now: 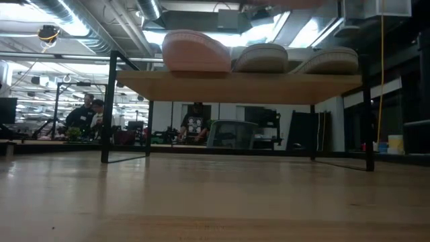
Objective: Pick and place slides into the shelf
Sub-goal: Put the pink slide on the shelf
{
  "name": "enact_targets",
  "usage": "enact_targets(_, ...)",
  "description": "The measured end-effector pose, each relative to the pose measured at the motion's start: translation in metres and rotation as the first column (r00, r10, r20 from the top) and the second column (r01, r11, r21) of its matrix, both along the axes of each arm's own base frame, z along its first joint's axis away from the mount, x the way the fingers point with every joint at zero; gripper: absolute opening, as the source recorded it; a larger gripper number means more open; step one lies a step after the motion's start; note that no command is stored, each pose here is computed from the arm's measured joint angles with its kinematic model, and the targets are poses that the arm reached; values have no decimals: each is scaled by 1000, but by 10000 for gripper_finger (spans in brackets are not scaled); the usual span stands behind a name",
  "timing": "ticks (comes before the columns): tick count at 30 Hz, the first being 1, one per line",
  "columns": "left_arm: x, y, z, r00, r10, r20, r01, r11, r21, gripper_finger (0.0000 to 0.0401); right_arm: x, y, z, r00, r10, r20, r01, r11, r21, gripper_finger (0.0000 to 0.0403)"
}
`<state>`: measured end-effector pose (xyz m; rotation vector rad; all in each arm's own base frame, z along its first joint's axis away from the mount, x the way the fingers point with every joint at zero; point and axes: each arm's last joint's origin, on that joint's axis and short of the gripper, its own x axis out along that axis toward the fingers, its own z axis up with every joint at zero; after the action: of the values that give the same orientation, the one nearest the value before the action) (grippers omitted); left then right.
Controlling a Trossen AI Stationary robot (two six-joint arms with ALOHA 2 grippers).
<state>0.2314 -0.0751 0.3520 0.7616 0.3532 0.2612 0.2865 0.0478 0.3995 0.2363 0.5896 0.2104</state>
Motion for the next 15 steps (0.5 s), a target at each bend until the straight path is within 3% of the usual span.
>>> enact_targets(4, 2, -1, 6, 998, -3, 63, 4, 1000, -15, 0, 3, -12, -1, 1000, 10, -8, -10, 1000, 25, 16)
enact_targets(15, 1, 2, 7, 996, 64, 69, -64, 998, 2, 0, 5, -21, 0, 1000, 30, 7, -31, 999, 44, 15)
